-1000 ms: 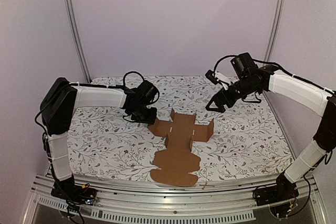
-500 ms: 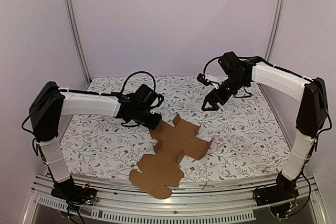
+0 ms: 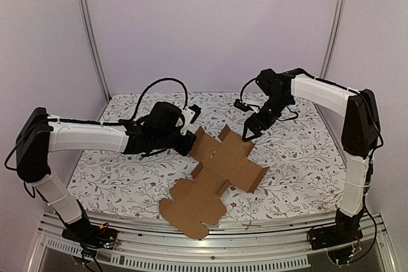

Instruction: Fold the paper box

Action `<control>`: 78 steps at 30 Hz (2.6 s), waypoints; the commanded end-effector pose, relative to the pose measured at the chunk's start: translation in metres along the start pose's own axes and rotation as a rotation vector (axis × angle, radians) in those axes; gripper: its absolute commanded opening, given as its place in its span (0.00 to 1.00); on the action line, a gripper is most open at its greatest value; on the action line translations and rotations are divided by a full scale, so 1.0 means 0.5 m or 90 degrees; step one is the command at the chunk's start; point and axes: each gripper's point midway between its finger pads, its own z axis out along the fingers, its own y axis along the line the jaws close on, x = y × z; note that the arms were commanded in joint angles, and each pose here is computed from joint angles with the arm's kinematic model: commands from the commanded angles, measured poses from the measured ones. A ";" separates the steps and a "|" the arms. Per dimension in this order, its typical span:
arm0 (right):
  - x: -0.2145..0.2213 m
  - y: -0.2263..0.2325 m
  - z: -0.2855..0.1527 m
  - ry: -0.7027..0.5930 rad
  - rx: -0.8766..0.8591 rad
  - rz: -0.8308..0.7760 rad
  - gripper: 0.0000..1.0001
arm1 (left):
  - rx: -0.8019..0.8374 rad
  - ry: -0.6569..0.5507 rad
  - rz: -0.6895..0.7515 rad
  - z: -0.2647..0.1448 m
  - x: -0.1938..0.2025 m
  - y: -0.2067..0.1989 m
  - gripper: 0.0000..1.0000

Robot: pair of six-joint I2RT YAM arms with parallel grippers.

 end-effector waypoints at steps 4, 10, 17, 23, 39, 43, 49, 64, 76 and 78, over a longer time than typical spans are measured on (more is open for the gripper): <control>0.020 0.031 0.015 0.032 -0.072 0.017 0.73 | 0.005 -0.066 0.008 -0.017 -0.039 -0.016 0.00; 0.025 0.044 0.027 0.042 -0.108 0.029 0.51 | 0.000 -0.070 0.007 -0.018 -0.039 -0.016 0.00; 0.016 0.045 0.020 0.032 -0.109 0.027 0.37 | 0.001 -0.068 0.003 -0.017 -0.034 -0.020 0.00; 0.007 0.044 0.011 0.020 -0.101 0.022 0.16 | 0.002 -0.071 0.002 -0.014 -0.030 -0.025 0.00; -0.008 -0.049 -0.001 0.027 0.089 -0.038 0.00 | -0.044 -0.092 -0.083 -0.092 0.010 0.021 0.37; -0.018 -0.050 -0.007 0.031 0.122 -0.063 0.00 | -0.030 -0.075 -0.124 -0.108 0.084 0.024 0.35; -0.032 -0.022 -0.020 0.041 0.181 -0.138 0.00 | -0.058 -0.088 -0.178 -0.081 0.142 0.046 0.44; -0.027 0.055 -0.045 0.025 0.291 -0.336 0.00 | -0.120 -0.091 -0.242 0.021 0.129 0.168 0.49; -0.029 0.084 -0.002 -0.023 0.435 -0.459 0.00 | 0.085 -0.131 -0.231 0.119 0.090 0.095 0.47; -0.027 0.100 0.007 -0.043 0.453 -0.484 0.00 | 0.108 -0.144 -0.227 0.108 0.092 0.083 0.47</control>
